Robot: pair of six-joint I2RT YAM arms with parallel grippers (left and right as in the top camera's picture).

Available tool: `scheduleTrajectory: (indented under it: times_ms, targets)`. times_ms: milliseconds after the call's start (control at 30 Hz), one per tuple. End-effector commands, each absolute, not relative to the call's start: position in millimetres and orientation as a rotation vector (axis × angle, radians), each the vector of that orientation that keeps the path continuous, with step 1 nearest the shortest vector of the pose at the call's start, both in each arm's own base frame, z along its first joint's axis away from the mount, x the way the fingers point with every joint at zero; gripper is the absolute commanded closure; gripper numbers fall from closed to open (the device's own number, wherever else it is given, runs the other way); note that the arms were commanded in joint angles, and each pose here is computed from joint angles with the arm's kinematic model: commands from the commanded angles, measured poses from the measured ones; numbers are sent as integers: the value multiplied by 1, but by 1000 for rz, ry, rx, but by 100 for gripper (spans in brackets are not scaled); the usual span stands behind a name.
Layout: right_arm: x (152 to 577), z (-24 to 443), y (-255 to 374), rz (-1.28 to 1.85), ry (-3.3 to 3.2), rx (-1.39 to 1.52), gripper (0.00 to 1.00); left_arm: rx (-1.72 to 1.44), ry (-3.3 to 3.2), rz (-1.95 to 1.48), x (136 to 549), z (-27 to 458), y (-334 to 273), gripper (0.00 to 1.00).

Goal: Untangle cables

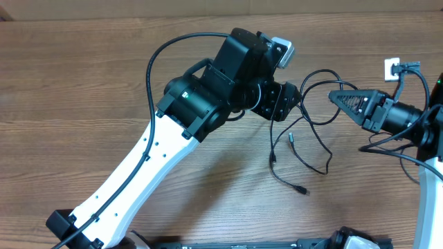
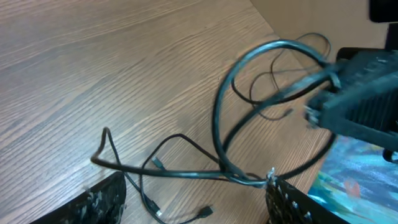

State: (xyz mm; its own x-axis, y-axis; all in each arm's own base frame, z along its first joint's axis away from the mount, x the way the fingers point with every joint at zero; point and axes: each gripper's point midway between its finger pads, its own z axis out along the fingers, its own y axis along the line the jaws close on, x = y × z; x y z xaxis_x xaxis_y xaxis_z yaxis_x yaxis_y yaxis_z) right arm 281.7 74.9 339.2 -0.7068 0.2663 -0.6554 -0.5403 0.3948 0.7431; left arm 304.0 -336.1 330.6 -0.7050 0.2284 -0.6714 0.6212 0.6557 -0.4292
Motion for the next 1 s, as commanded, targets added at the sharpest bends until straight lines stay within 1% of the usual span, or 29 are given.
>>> scheduleTrajectory:
  times_ms: [0,100,167,200,233,267,300,400,567,700,800,833,867,933,967]
  targets:
    - [261,368,85,1460,1702,-472,96,692,2275,-937,299,335,-344,32]
    - [262,368,85,1428,1687,-501,96,715,2268,-1038,292,341,-348,46]
    - [262,368,85,1424,1684,-505,96,746,2243,-1135,288,349,-350,51]
    - [262,368,85,1424,1684,-505,96,755,2230,-1176,287,353,-350,51]
    - [262,368,85,1424,1684,-505,96,763,2216,-1219,287,357,-348,47]
    - [262,368,85,1425,1683,-506,96,767,2207,-1253,288,360,-346,39]
    - [262,368,85,1428,1681,-507,96,766,2202,-1272,289,361,-343,35]
    - [262,368,85,1428,1681,-507,96,765,2197,-1303,291,364,-339,25]
    - [262,368,85,1428,1681,-508,96,822,2167,-1285,286,364,-344,25]
    - [262,368,85,1429,1681,-508,96,833,2152,-1277,286,365,-346,31]
    - [261,368,86,1431,1681,-509,96,826,2150,-1262,289,364,-345,38]
    - [261,368,87,1434,1681,-513,96,817,2154,-1246,291,363,-344,41]
    - [261,368,89,1438,1680,-519,96,810,2156,-1234,292,363,-344,47]
    - [259,368,93,1451,1679,-537,96,795,2163,-1208,296,361,-343,52]
    - [258,368,96,1457,1678,-547,96,789,2163,-1196,298,360,-342,52]
